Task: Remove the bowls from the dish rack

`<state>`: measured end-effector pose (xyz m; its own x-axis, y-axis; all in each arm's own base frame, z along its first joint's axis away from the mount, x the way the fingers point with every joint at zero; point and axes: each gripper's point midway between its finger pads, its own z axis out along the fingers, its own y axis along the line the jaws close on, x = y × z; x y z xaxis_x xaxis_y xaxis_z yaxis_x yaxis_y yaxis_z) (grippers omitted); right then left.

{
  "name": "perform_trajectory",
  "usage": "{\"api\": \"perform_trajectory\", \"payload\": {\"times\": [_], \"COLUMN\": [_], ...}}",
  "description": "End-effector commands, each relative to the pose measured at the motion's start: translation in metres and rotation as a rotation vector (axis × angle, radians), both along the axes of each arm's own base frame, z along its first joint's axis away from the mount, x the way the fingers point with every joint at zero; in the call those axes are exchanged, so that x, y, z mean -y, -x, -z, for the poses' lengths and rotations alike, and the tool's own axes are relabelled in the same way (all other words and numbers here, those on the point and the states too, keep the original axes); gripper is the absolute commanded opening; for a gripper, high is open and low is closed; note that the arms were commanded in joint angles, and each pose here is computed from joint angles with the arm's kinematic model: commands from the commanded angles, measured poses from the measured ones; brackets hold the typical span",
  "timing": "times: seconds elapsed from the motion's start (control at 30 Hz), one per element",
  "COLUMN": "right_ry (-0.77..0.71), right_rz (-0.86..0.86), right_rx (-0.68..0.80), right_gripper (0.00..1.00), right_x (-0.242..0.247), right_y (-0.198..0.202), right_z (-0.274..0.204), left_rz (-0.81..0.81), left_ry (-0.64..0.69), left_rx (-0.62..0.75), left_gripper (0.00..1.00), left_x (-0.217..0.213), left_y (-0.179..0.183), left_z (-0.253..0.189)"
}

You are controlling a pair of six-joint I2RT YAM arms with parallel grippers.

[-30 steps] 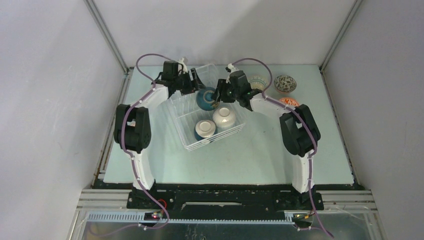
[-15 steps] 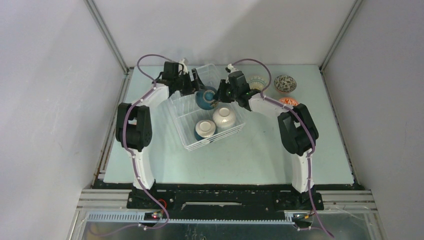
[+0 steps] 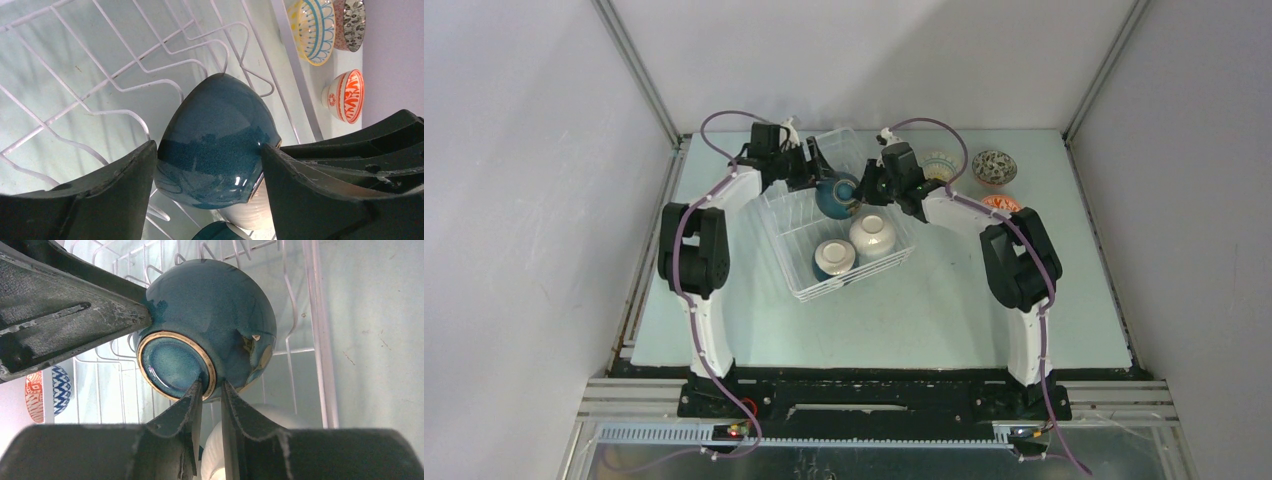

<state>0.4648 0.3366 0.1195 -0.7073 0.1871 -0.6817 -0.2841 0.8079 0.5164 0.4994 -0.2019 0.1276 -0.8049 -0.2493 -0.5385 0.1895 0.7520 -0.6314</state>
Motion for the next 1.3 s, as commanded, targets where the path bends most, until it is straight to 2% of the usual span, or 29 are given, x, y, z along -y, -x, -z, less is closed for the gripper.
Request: {"api": "perform_trajectory", "payload": {"times": [0.0,0.2,0.37,0.5,0.67,0.77,1.1,1.27], "right_ry": [0.038,0.031,0.021,0.022,0.026,0.038,0.063,0.064], "right_rz": [0.025,0.04,0.042,0.049,0.044,0.048,0.061,0.071], "right_rx": [-0.005,0.01,0.012,0.02,0.018,0.01,-0.002,0.007], "right_gripper": [0.27,0.27,0.28,0.28,0.29,0.29,0.28,0.28], "right_x": [0.009,0.017,0.022,0.025,0.024,0.027,0.036,0.042], "right_y": [0.004,0.005,0.005,0.004,0.004,0.003,0.002,0.001], "right_z": [0.005,0.001,-0.002,-0.006,-0.003,0.001,0.007,0.002], "left_rz": [0.058,0.084,0.103,0.103,0.065,0.07,0.139,0.163], "left_ry": [0.091,0.172,0.19,0.188,0.138,0.137,0.297,0.335], "left_rx": [0.007,0.024,0.022,0.017,0.036,0.045,0.01,0.026], "left_gripper": [0.75,0.65,0.64,0.65,0.72,0.73,0.64,0.62], "left_x": [0.016,0.025,0.03,0.031,0.023,0.023,0.042,0.05], "left_y": [0.004,0.014,0.022,0.025,0.022,0.022,0.038,0.042], "left_z": [-0.015,-0.027,-0.029,-0.027,-0.028,-0.034,-0.056,-0.066]}}
